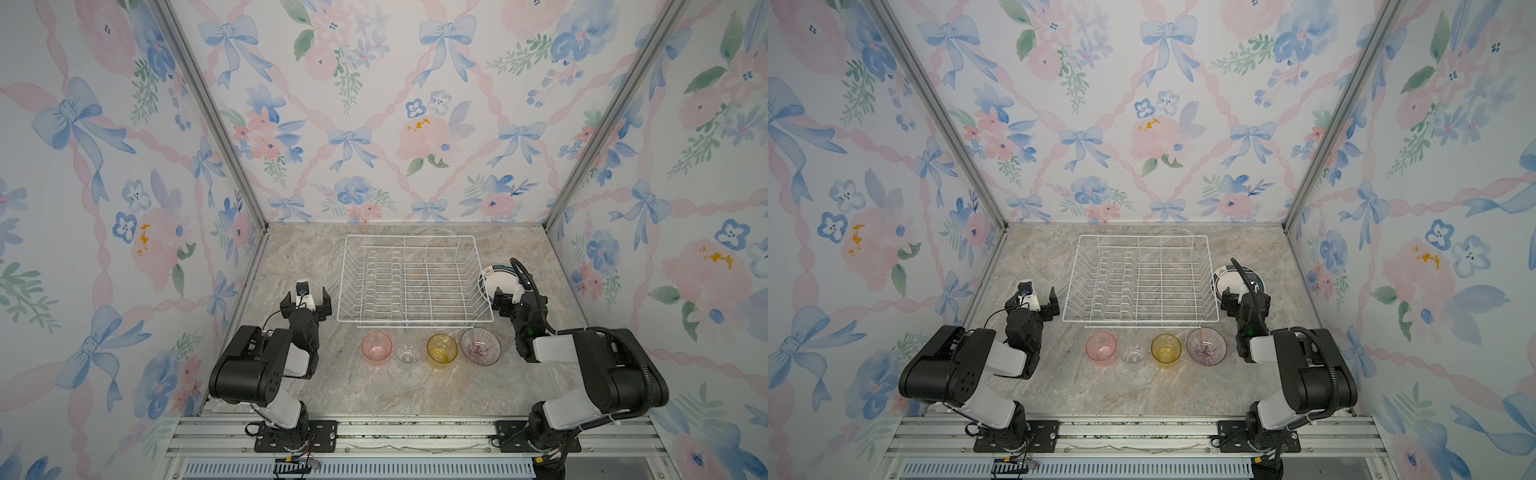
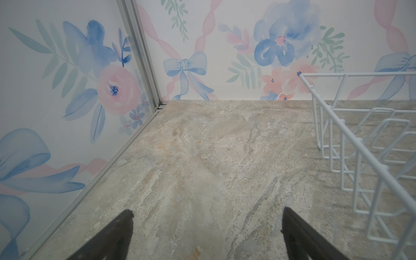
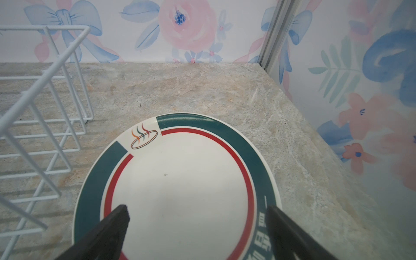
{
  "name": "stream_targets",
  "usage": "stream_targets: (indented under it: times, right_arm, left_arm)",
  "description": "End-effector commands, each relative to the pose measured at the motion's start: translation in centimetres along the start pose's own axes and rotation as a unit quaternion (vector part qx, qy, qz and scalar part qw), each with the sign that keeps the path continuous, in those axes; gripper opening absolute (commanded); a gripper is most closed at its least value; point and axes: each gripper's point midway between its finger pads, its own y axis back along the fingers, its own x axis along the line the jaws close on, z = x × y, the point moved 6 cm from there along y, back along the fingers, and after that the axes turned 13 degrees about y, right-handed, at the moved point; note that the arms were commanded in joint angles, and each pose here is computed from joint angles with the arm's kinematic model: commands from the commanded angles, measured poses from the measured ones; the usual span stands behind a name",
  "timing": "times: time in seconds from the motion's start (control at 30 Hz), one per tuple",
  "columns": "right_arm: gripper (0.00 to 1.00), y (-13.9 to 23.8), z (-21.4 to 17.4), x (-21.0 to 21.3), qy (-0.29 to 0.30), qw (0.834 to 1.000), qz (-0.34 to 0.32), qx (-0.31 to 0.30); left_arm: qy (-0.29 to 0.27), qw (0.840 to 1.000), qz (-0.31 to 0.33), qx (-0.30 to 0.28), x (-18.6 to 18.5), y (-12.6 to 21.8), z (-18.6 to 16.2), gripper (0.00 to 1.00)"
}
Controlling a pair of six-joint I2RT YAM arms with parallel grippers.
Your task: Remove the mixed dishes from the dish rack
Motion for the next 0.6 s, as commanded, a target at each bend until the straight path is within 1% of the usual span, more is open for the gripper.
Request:
stream_targets:
  times: [0.0, 0.57]
  right_arm:
    - [0.97, -0.26, 0.91, -0.08, -0.002, 1.0, -0.007, -0.016]
    - [0.97, -0.26, 0.88, -0.08, -0.002, 1.0, -0.008, -0.015]
  left_arm:
    - [-0.001, 1.0, -0.006, -0.002, -0.26, -0.06, 0.15, 0.98]
    - [-0.003, 1.0, -0.008, 0.0, -0.32, -0.2, 0.13, 0.98]
